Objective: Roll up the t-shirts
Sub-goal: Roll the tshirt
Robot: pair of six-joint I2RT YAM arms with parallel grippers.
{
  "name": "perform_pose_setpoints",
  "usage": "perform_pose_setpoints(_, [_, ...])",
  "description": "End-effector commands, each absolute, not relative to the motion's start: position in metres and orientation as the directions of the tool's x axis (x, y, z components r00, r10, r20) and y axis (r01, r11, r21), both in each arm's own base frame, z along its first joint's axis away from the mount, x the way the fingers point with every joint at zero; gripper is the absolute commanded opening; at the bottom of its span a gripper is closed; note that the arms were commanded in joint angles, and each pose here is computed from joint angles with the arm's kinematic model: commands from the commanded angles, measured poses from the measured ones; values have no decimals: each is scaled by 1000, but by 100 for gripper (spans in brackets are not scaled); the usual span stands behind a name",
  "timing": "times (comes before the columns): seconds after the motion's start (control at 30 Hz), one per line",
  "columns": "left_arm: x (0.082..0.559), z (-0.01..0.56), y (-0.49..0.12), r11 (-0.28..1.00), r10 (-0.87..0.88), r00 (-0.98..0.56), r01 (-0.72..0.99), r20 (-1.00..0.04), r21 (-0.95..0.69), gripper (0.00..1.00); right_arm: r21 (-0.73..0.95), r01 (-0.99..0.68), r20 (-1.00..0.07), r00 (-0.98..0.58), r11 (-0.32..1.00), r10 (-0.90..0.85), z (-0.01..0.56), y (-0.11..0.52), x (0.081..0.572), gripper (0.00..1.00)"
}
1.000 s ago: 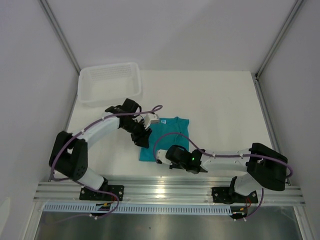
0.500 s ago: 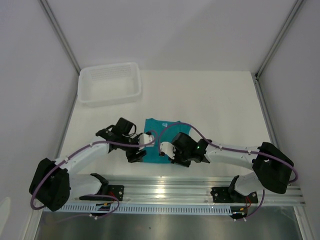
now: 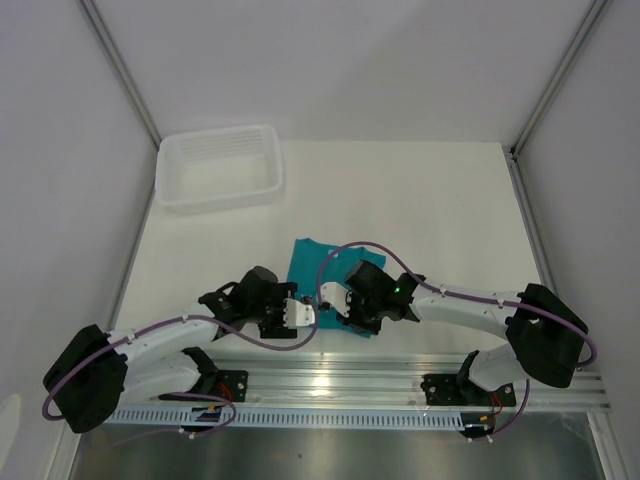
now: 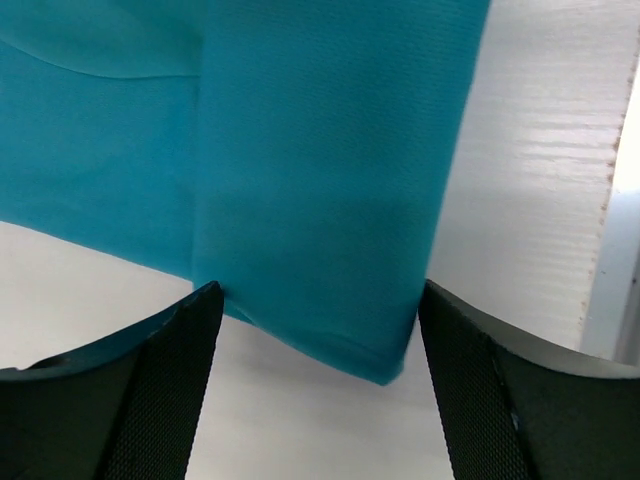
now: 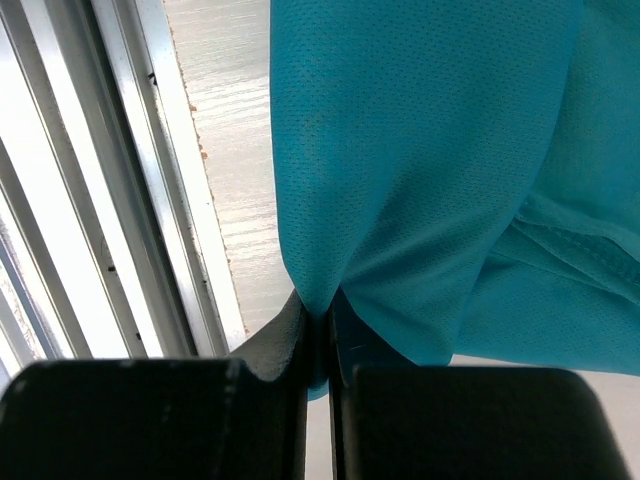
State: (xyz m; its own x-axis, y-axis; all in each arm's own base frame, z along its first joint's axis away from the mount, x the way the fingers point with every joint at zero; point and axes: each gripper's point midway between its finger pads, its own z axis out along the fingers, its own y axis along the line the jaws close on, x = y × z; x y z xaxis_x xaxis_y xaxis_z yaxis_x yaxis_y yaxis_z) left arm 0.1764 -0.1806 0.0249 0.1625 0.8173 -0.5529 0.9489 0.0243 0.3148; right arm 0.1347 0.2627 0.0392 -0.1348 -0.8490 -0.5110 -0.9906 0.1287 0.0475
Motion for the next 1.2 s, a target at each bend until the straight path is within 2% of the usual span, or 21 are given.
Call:
perform_pose_setpoints(0.0, [189, 20, -182, 17, 828, 211, 917, -520, 399, 81, 52, -992, -550, -126, 117, -826, 54, 272, 139, 0])
perform_pose_setpoints(0.1, [189, 17, -181, 22, 834, 201, 919, -514, 394, 69, 57, -991, -554, -132, 121, -822, 55, 272, 140, 0])
perform_pose_setpoints(0.13, [189, 16, -181, 24, 835, 199, 919, -514, 394, 58, 57, -991, -556, -134, 123, -820, 55, 272, 141, 0])
perform_pose_setpoints(0.2, [187, 18, -180, 24, 833, 197, 921, -517, 389, 44, 63, -991, -560, -134, 119, -818, 57, 272, 141, 0])
perform_pose_setpoints(0.23, [183, 16, -178, 14, 838, 192, 928, -510, 372, 32, 69, -991, -564, -133, 114, -815, 59, 273, 140, 0])
perform_pose_setpoints(0.33, [175, 24, -176, -7, 838, 193, 939, -510, 344, 18, 89, -991, -560, -129, 95, -818, 62, 272, 137, 0])
perform_pose_setpoints(0.4, [170, 31, -175, -20, 835, 198, 943, -513, 332, 15, 107, -991, -551, -123, 76, -825, 65, 272, 133, 0])
perform_pose_setpoints(0.53, [156, 42, -170, -54, 846, 183, 964, -501, 261, 14, 175, -984, -540, -114, 21, -834, 69, 270, 119, 0])
perform_pose_setpoints(0.67, [126, 47, -161, -118, 859, 161, 986, -486, 118, 20, 264, -964, -521, -118, -29, -846, 72, 268, 101, 0])
perform_pose_setpoints(0.83, [112, 67, -161, -183, 852, 180, 982, -491, 43, 24, 380, -921, -506, -128, -88, -853, 71, 268, 81, 0])
perform_pose_setpoints(0.93, [101, 69, -156, -218, 853, 185, 976, -488, -11, 26, 402, -911, -487, -133, -87, -863, 66, 266, 78, 0])
perform_pose_setpoints(1.03, [98, 79, -161, -237, 831, 171, 970, -529, -59, 25, 402, -914, -485, -158, -58, -860, 64, 266, 87, 1])
perform_pose_setpoints(1.17, [110, 90, -169, -207, 815, 120, 974, -567, -93, 24, 382, -924, -513, -188, -26, -838, 75, 269, 105, 3])
